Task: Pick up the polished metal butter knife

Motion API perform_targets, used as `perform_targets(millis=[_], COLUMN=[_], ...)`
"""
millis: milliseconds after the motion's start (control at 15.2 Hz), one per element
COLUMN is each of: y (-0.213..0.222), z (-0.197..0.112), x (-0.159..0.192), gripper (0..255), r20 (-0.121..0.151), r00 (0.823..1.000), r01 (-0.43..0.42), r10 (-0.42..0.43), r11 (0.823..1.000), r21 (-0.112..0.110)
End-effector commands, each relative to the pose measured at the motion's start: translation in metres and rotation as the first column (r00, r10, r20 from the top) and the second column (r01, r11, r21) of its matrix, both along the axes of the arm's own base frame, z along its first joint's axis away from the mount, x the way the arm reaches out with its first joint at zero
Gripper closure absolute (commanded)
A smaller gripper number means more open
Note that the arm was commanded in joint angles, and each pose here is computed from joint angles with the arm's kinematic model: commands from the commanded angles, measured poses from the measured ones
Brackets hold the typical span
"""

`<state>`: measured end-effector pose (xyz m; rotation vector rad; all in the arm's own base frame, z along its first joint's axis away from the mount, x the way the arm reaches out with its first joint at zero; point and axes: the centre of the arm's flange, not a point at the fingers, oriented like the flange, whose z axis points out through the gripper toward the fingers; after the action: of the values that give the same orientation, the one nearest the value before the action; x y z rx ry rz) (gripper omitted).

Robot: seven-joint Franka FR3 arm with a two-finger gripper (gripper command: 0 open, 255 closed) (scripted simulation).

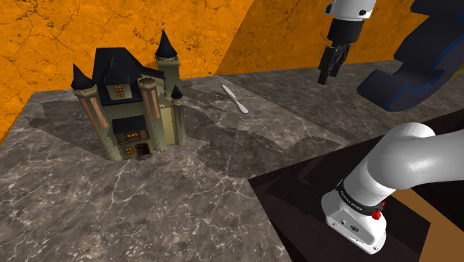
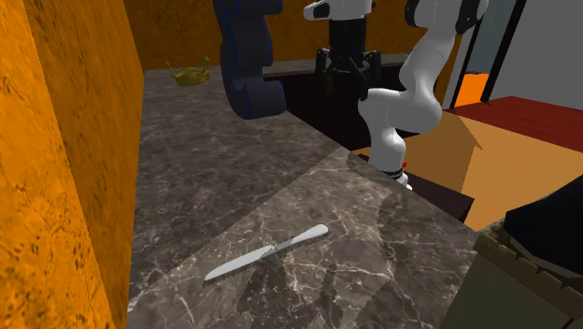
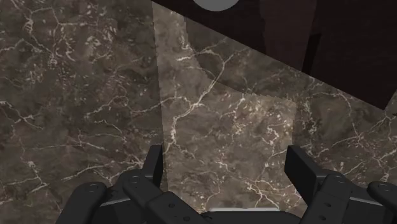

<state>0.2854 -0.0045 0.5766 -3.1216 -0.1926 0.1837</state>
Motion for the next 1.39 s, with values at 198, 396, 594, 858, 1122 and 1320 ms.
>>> perform_targets(millis=[198,396,594,858,1122,1320], y=[0.015,0.029,0.042,0.057,0.069,0.077], z=[-0.018,-0.035,-0.053,-0.075,-0.097,-0.112], x=[0.03,0.06,0.091,0.134,0.178,0.211], gripper=[0,0,0,0,0,0], r20=[0.012,0.024,0.037,0.053,0.069,0.081], r00=[0.999,0.997,0.993,0.985,0.974,0.964], r01=[0.038,0.077,0.115,0.165,0.216,0.253], r10=[-0.038,-0.077,-0.115,-0.165,-0.215,-0.252], r11=[0.999,0.997,0.993,0.986,0.976,0.967], r21=[-0.001,-0.001,-0.001,-0.001,0.001,0.003])
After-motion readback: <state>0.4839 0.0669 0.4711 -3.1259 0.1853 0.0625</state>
